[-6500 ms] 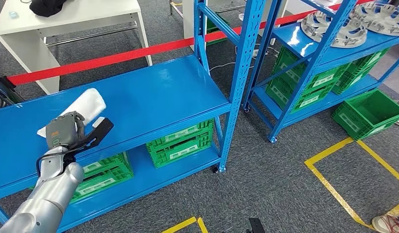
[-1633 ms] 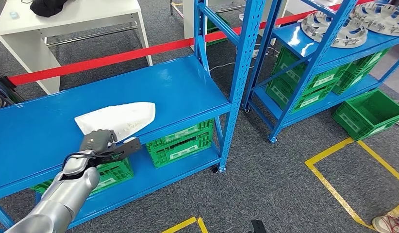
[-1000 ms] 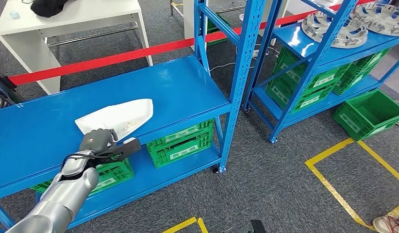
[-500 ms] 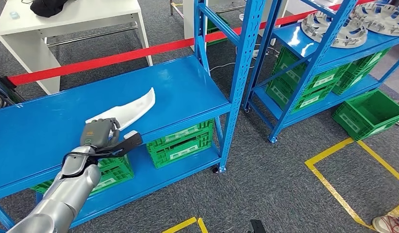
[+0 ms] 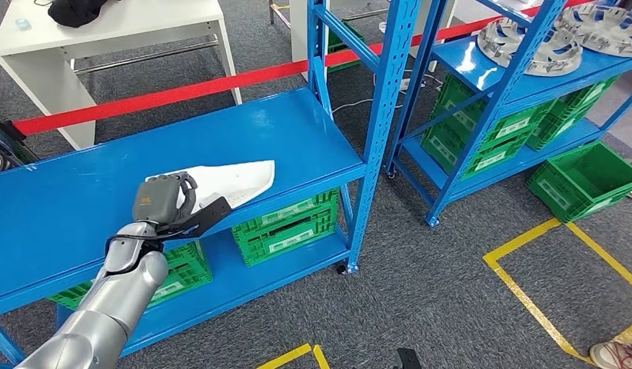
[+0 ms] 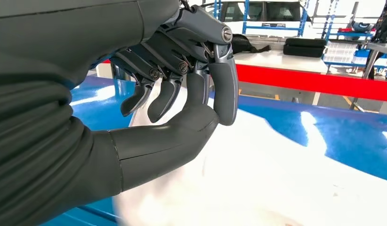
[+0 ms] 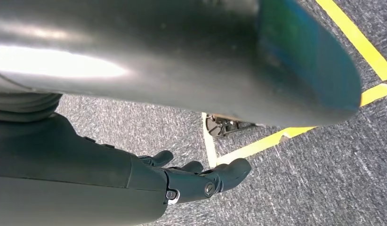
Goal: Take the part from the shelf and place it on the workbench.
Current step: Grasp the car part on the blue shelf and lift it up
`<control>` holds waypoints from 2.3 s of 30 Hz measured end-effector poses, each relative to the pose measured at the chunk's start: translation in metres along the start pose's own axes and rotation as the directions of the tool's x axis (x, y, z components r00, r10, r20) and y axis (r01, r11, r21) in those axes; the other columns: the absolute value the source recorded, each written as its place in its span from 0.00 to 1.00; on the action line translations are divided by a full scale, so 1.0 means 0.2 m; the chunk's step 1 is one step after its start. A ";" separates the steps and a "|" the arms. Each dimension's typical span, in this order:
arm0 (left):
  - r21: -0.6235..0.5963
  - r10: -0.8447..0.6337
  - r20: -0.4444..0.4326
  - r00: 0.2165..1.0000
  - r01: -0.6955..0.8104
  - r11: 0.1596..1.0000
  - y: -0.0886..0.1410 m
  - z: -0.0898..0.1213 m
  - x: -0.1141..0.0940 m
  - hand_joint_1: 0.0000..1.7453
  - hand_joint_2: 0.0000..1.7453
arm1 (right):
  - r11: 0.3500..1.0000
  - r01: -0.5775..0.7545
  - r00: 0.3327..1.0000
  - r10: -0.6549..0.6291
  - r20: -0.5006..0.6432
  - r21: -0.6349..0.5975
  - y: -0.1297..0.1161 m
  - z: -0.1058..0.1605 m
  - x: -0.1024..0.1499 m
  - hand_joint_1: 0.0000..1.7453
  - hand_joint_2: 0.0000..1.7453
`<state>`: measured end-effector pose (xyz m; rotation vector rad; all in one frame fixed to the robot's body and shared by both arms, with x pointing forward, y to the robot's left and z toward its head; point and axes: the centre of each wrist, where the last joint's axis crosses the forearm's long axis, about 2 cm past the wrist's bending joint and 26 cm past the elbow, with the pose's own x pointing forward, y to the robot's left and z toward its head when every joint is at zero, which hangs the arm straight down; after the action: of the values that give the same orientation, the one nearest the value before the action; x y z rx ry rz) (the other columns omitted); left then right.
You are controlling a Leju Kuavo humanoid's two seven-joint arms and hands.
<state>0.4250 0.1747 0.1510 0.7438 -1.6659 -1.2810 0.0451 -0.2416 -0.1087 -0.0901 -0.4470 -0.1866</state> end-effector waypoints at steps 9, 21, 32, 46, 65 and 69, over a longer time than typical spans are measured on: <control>0.101 0.003 0.038 0.999 -0.007 0.995 0.05 -0.03 0.03 0.90 1.00 | 1.000 0.003 1.000 -0.003 0.003 -0.006 0.00 0.00 0.00 0.00 0.00; 0.156 -0.029 0.046 0.998 0.022 0.988 0.18 -0.10 0.05 0.90 1.00 | 1.000 0.011 1.000 -0.011 0.009 -0.006 0.00 0.00 0.00 0.00 0.00; 0.079 0.007 0.078 0.997 -0.013 0.997 0.15 -0.10 0.05 0.22 1.00 | 1.000 0.015 1.000 -0.015 0.007 -0.002 0.00 0.00 0.00 0.00 0.00; 0.004 -0.008 0.073 0.997 0.008 1.000 0.14 -0.10 0.06 0.00 0.00 | 1.000 0.007 1.000 -0.007 0.009 0.004 0.00 0.00 0.00 0.00 0.00; -0.420 -0.121 0.084 0.989 0.145 0.896 0.25 -0.15 -0.03 0.00 1.00 | 1.000 0.018 1.000 -0.018 0.010 0.004 0.00 0.00 -0.01 0.00 0.00; -0.350 -0.137 0.163 0.977 0.187 0.918 0.28 -0.16 -0.02 0.00 1.00 | 1.000 0.026 1.000 -0.026 0.013 -0.004 -0.01 0.00 -0.01 0.00 0.00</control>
<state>0.4576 0.1803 0.2050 0.5865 -1.4313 -1.7347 0.0435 -0.2424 -0.1090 -0.0897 -0.4604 -0.2125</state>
